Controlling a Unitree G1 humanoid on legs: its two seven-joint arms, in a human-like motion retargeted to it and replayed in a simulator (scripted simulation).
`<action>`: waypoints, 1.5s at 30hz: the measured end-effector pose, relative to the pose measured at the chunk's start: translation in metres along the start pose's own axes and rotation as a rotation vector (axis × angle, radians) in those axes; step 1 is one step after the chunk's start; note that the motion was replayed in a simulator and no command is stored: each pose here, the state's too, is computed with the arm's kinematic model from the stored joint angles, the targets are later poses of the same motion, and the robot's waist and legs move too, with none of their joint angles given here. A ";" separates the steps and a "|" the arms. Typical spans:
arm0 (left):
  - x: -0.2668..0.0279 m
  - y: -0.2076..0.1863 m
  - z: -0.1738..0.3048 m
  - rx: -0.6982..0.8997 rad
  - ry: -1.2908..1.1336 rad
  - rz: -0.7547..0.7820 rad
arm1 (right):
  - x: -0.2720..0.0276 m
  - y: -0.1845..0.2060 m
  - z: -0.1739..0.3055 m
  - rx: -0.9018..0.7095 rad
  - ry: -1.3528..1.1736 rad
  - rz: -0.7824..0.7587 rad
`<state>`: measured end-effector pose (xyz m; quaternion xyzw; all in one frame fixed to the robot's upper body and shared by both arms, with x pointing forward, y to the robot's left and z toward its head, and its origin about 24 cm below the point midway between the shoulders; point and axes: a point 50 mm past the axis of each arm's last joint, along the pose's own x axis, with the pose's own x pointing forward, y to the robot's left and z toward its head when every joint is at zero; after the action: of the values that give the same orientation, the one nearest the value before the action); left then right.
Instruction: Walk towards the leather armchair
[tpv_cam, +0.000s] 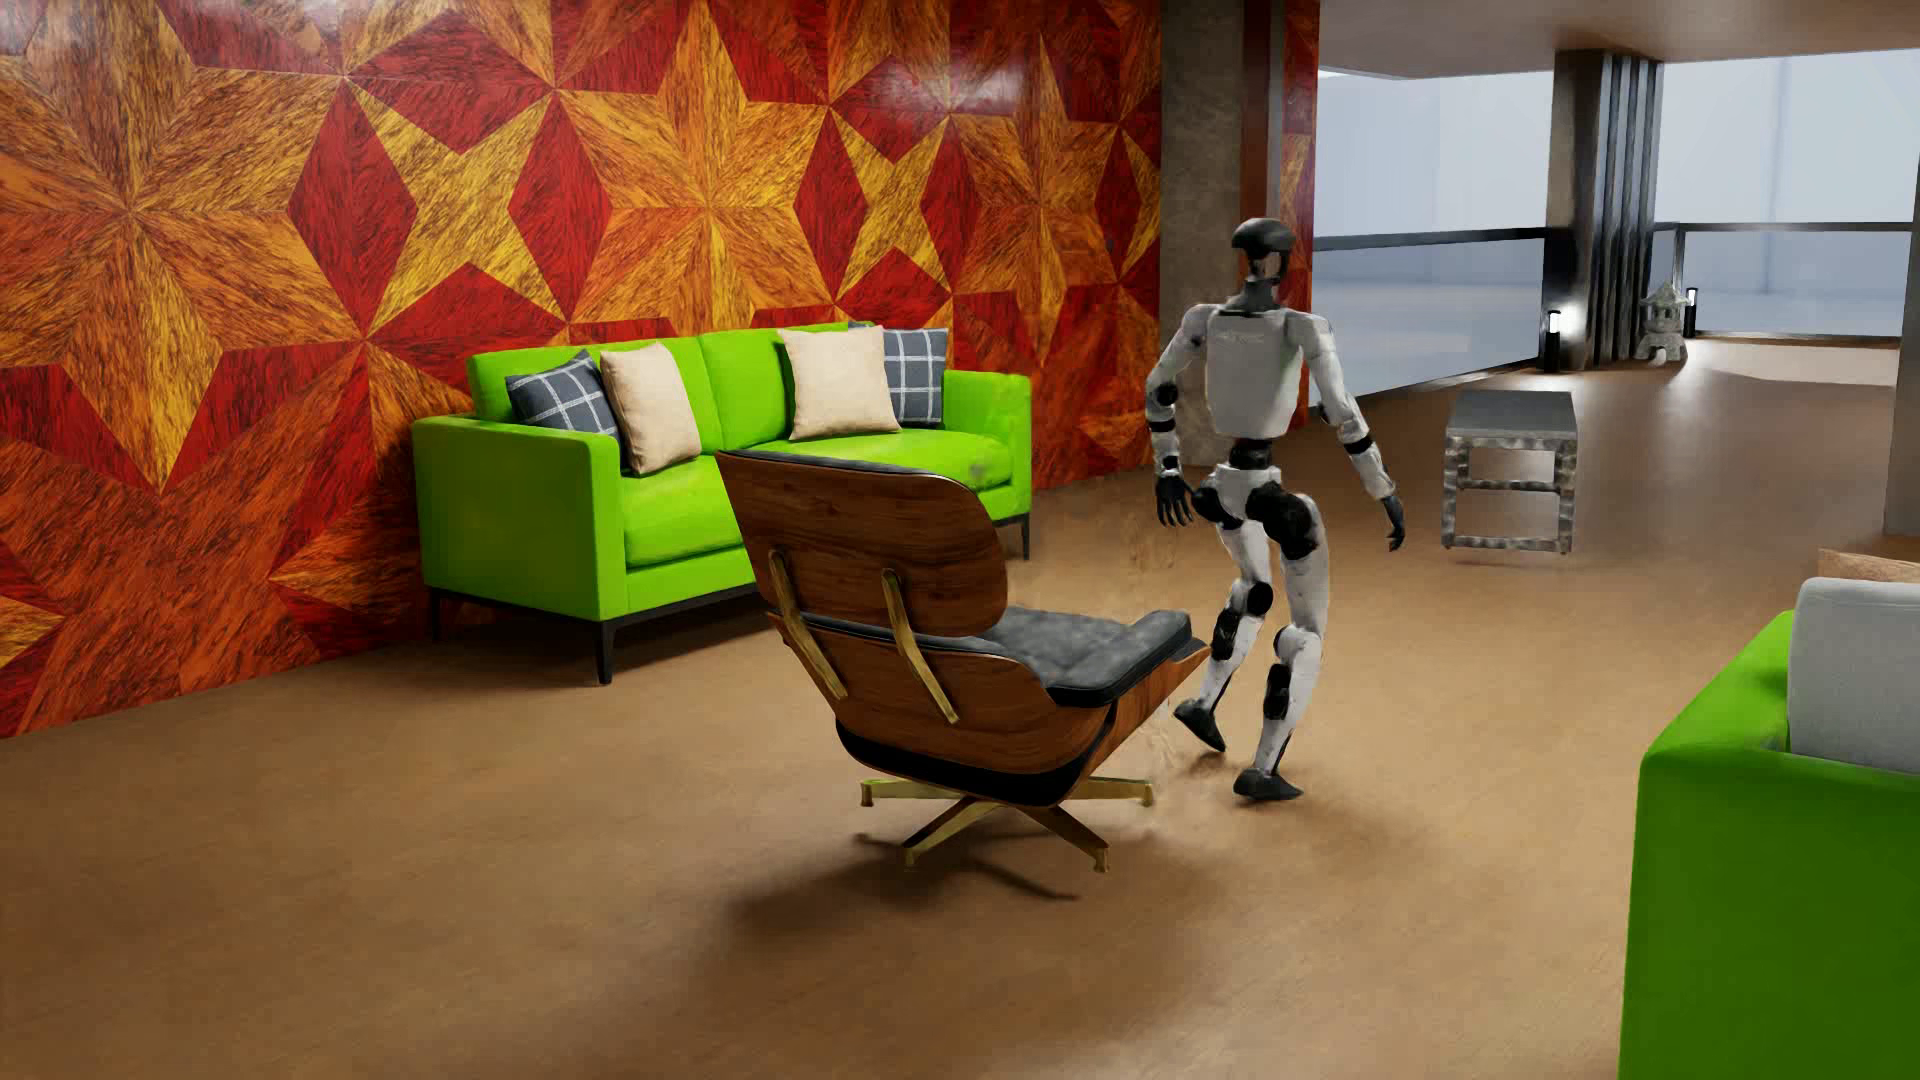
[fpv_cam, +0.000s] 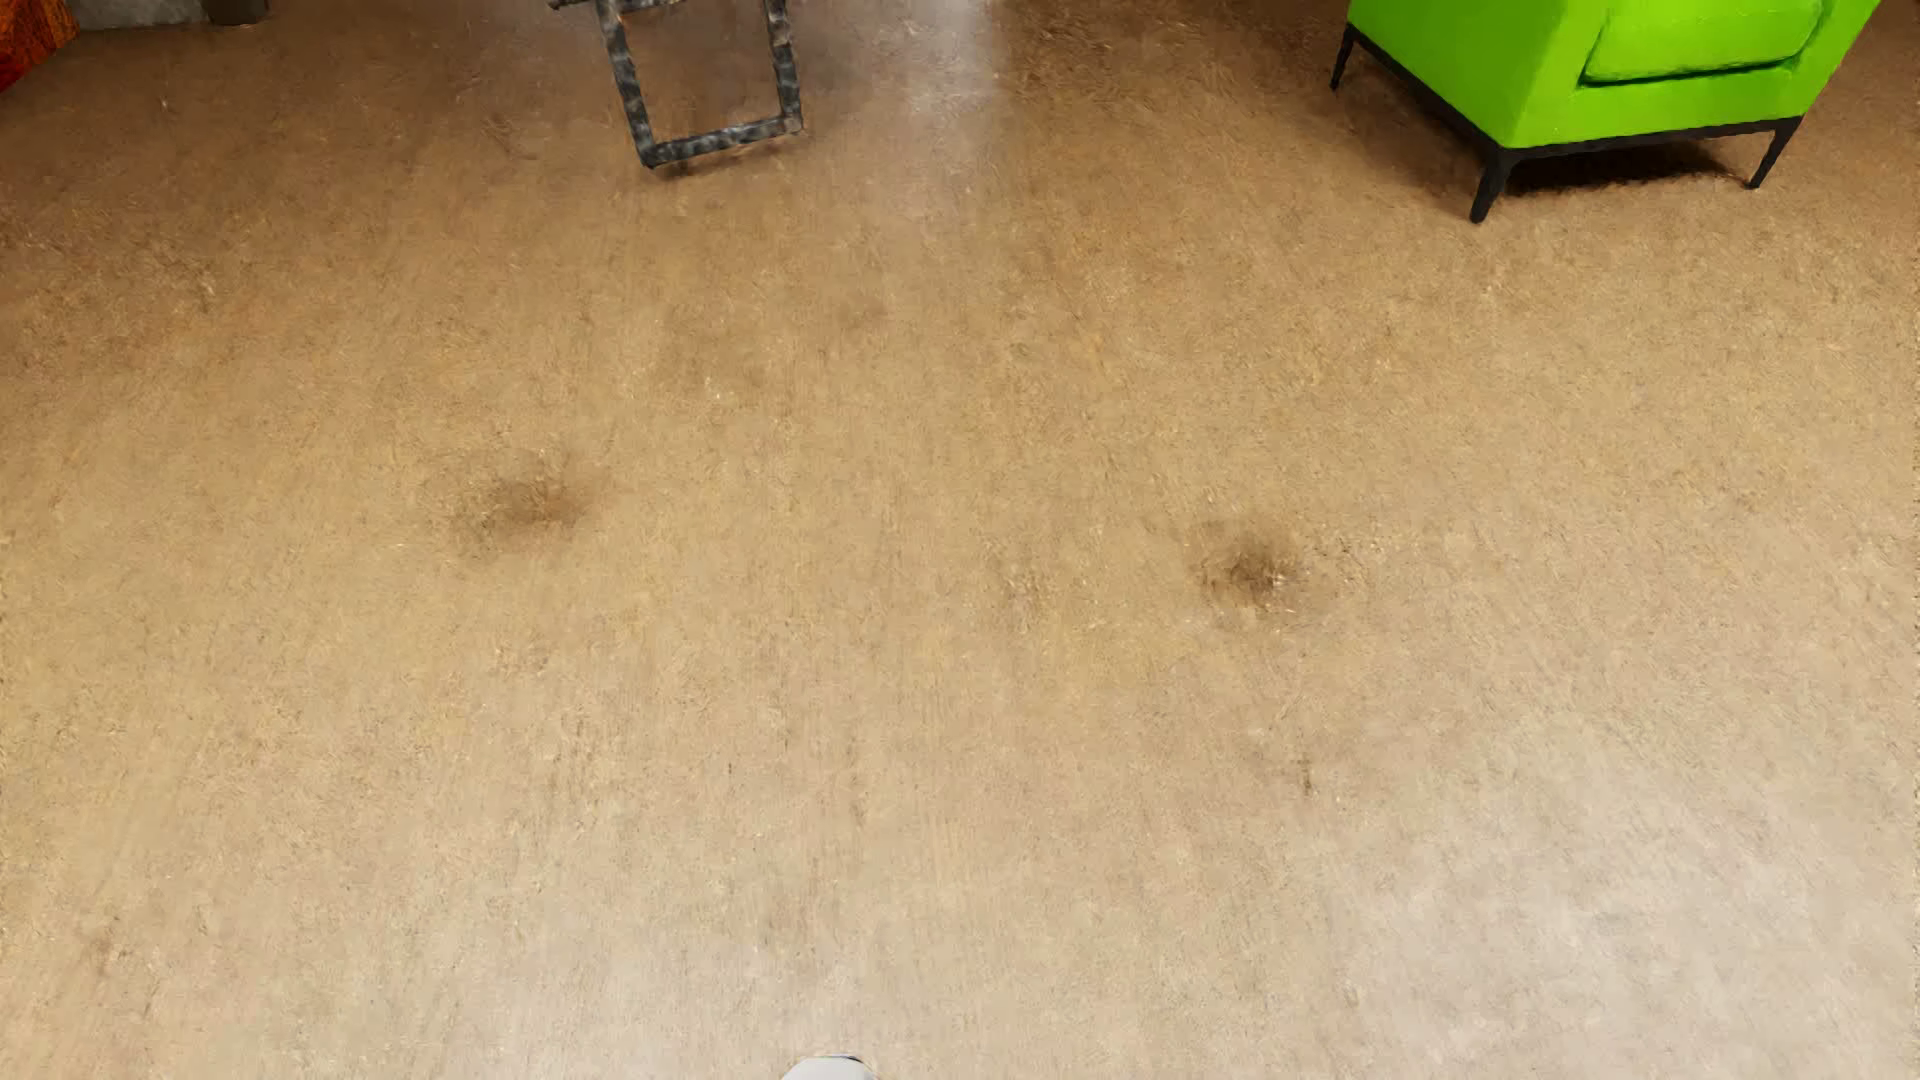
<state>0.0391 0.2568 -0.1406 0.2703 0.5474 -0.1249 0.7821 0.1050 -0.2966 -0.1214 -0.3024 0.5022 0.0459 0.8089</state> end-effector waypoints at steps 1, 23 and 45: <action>-0.002 0.005 -0.010 -0.002 0.033 0.015 | 0.003 -0.006 0.017 -0.024 -0.052 -0.008; 0.018 0.001 0.058 -0.057 -0.136 0.016 | 0.003 0.037 0.067 0.023 -0.231 0.092; 0.005 0.022 0.123 0.051 -0.403 0.044 | -0.014 -0.049 0.059 0.228 -0.294 -0.201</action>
<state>0.1486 0.2064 -0.1081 0.2717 0.3704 -0.1732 0.8712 0.1630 -0.3023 -0.0696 -0.2477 0.3481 -0.0486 0.9028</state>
